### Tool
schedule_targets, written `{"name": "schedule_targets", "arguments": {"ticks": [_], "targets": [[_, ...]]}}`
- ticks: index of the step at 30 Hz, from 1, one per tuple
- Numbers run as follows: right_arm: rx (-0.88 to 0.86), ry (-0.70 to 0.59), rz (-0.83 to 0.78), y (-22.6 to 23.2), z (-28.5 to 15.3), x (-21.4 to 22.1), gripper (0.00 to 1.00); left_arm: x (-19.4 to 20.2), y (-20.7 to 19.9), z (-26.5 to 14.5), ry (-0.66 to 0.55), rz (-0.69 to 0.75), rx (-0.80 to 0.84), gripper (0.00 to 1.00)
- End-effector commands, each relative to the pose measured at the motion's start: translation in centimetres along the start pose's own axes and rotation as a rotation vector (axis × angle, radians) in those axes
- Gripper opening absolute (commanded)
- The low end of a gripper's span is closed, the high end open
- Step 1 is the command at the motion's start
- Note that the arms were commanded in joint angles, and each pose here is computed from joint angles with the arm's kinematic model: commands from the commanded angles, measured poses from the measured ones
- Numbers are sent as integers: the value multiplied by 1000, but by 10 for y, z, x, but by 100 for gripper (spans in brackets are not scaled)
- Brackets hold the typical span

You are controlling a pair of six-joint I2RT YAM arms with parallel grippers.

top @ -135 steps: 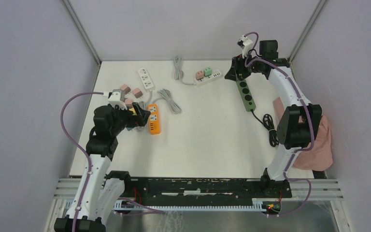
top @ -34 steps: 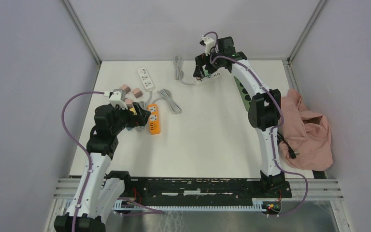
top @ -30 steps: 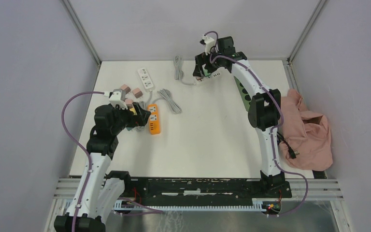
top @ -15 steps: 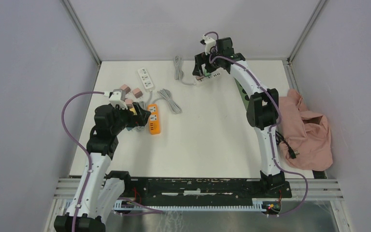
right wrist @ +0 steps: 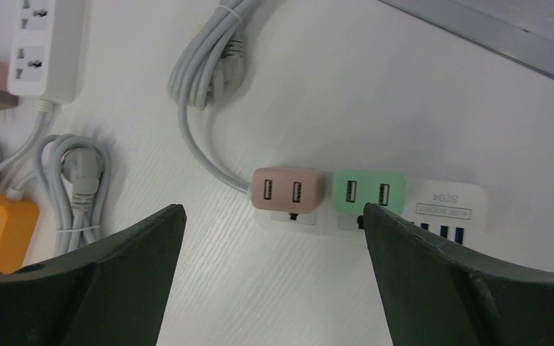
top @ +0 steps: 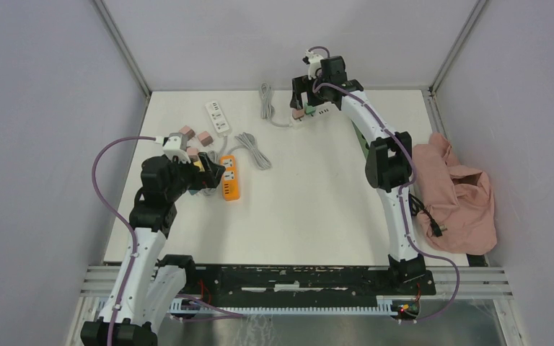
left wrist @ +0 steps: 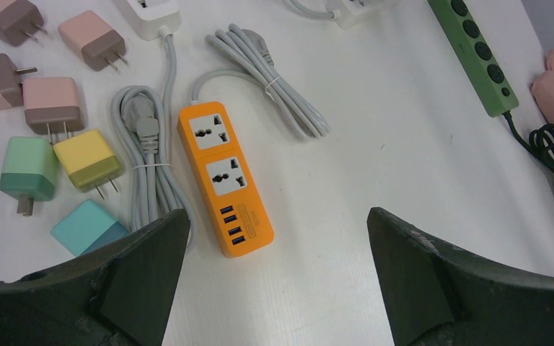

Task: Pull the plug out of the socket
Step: Move the socket to the center of the board.

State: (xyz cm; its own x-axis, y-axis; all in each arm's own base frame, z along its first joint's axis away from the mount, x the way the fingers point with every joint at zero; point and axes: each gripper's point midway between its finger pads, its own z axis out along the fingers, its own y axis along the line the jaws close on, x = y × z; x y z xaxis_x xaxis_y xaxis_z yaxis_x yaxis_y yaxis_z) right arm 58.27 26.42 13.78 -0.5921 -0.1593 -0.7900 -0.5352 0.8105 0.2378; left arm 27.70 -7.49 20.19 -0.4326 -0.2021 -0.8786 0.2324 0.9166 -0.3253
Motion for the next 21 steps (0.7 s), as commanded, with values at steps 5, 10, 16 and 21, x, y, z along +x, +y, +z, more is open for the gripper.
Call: {"name": "schedule_targets", "arguments": {"ticks": [5,10,16,21], "targets": [[251,-105,39,-46,15,-23,99,-13,2,2,-35,52,-6,99],[245,-133,136,-45,34,-21,99,-10,4,4,-20,48,-10,99],[214,-125,145,-45,46,-14,93,-7,8,7,-5,46,-26,99],[71,-57,131,-21,47,1,77,-7,9,6,-6,48,-35,99]]}}
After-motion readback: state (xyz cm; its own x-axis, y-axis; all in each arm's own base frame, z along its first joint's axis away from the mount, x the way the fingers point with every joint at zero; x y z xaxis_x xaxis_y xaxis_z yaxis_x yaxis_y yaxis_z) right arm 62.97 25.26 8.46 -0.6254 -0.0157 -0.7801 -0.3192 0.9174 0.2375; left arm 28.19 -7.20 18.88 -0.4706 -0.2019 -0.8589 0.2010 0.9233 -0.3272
